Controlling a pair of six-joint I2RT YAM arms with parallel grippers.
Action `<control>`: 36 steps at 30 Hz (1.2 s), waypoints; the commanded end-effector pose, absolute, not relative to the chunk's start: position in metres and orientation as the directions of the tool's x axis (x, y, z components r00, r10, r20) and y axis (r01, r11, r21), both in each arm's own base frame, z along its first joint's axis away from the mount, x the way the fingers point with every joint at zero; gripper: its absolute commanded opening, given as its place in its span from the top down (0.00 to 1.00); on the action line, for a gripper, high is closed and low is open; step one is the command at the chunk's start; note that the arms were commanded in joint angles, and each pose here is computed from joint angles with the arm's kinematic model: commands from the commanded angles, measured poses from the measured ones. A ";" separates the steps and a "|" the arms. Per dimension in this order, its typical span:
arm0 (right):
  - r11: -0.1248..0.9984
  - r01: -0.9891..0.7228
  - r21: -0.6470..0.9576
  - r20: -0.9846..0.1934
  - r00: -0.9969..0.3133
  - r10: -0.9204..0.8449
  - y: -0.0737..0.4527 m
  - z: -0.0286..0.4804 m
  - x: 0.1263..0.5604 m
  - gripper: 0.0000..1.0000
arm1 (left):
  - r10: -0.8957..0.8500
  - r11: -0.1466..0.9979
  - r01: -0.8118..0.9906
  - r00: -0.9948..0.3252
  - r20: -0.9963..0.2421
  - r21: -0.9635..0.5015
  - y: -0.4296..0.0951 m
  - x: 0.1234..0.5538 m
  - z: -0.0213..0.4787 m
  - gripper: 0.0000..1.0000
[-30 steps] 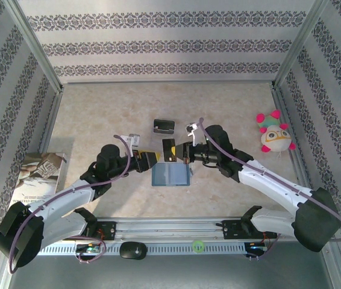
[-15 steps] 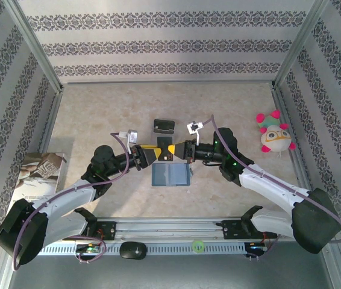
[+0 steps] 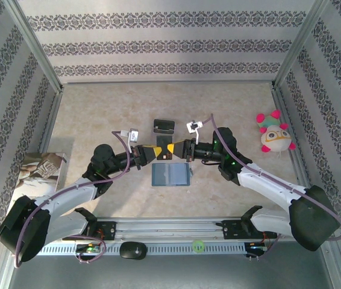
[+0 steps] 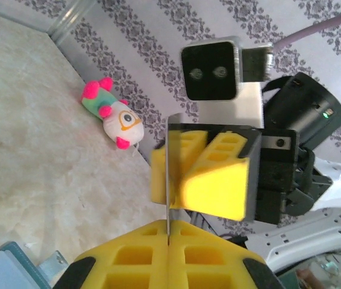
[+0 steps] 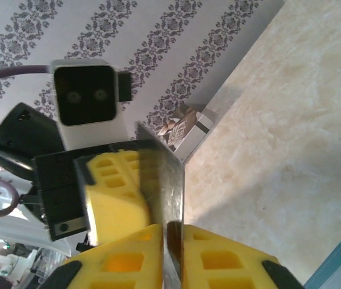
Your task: Take the credit cards out of the card holder
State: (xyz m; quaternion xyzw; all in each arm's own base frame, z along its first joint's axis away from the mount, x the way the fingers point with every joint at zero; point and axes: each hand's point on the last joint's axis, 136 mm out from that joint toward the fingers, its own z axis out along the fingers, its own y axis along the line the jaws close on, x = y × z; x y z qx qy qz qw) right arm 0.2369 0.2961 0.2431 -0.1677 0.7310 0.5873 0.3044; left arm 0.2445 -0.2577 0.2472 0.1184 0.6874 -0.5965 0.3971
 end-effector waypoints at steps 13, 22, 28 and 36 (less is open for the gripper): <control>0.512 -0.473 0.717 -0.628 -0.757 0.182 0.228 0.202 0.240 0.77 | 0.364 0.583 0.795 -0.439 -0.821 -0.167 -0.260 0.317 0.249 1.00; 0.492 -0.451 0.745 -0.598 -0.779 0.192 0.227 0.195 0.239 0.81 | 0.787 0.315 0.892 -0.055 -0.614 0.324 -0.244 0.351 0.234 1.00; 0.492 -0.438 0.752 -0.580 -0.794 0.180 0.229 0.188 0.242 0.82 | 0.932 0.139 0.925 -0.002 -0.362 0.354 -0.234 0.381 0.187 1.00; 0.504 -0.412 0.759 -0.559 -0.809 0.180 0.227 0.179 0.247 0.82 | 0.957 0.032 0.918 0.086 -0.276 0.396 -0.244 0.415 0.174 1.00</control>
